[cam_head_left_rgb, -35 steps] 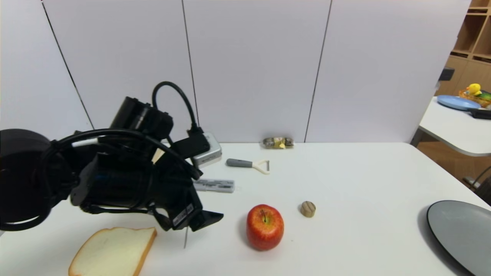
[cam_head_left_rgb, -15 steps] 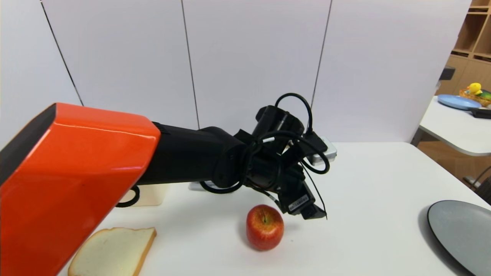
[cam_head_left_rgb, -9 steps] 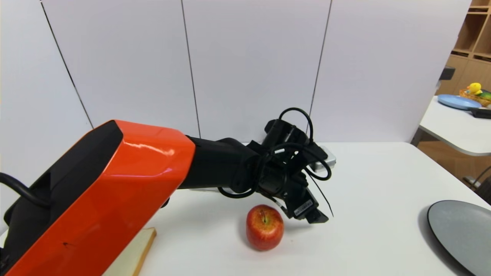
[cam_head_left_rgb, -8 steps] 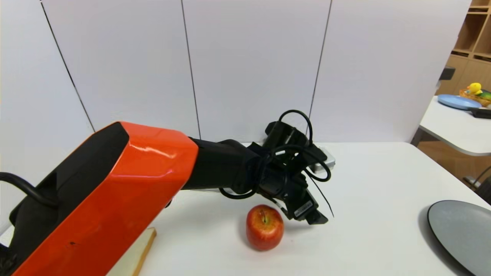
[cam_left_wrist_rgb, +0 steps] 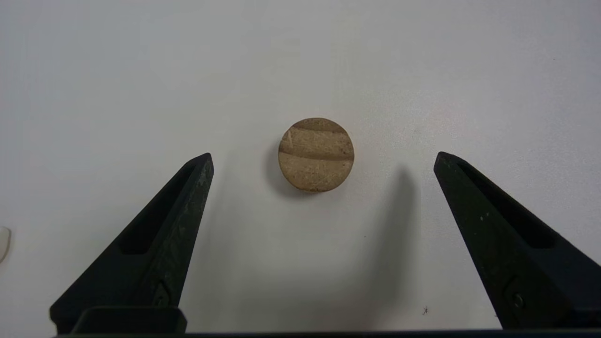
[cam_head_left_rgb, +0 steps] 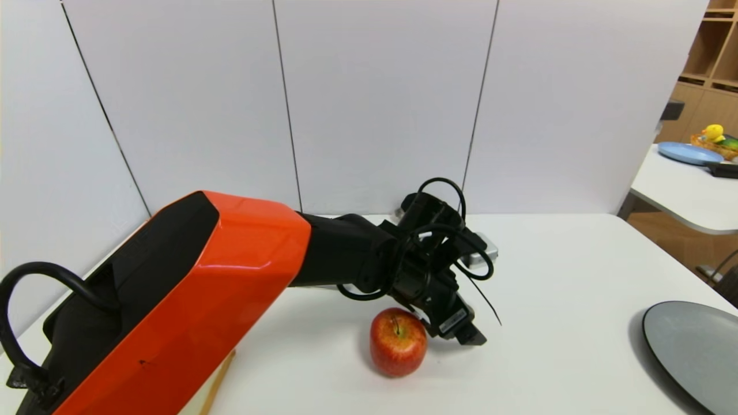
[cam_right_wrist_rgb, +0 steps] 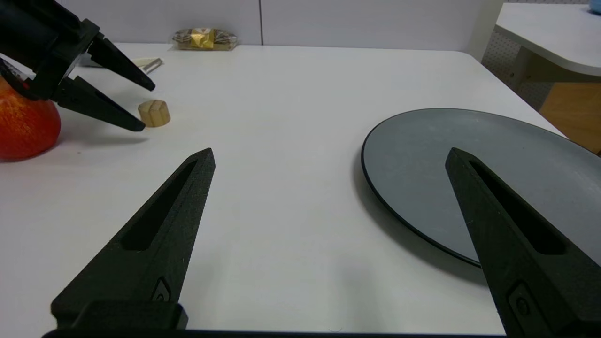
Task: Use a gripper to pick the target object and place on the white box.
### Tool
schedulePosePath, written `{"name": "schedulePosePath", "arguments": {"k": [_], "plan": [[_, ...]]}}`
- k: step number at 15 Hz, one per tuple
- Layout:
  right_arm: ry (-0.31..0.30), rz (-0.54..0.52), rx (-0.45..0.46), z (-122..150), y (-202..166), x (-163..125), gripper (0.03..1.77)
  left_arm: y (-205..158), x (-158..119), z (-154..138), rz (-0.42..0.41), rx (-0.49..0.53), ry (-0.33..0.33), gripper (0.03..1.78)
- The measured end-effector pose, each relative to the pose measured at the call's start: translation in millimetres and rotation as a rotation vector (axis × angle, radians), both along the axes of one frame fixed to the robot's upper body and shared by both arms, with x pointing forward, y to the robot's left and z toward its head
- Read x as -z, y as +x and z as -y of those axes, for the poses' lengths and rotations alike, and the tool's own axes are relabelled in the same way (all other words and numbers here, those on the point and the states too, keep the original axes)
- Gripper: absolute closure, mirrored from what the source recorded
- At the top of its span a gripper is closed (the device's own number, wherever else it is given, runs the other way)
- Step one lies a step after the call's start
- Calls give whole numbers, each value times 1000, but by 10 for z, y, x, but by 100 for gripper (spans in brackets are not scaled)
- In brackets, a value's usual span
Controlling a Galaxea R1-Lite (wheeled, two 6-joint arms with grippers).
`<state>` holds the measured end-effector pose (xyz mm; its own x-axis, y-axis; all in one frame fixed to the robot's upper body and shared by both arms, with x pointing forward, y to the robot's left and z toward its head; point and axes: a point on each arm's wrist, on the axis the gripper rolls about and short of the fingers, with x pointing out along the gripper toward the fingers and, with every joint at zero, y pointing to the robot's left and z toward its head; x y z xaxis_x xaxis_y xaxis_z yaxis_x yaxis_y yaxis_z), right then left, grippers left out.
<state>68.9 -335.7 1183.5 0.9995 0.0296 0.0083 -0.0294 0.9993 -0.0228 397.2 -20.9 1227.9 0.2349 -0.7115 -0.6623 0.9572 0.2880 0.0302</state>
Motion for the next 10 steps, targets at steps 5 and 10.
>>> {"name": "schedulePosePath", "arguments": {"k": [5, 10], "plan": [[0, 0, 0, 0, 0, 0, 10, 36, 35, 37, 4, 0, -1, 12], [0, 0, -1, 0, 0, 0, 10, 64, 106, 69, -3, -1, 3, 12]]}}
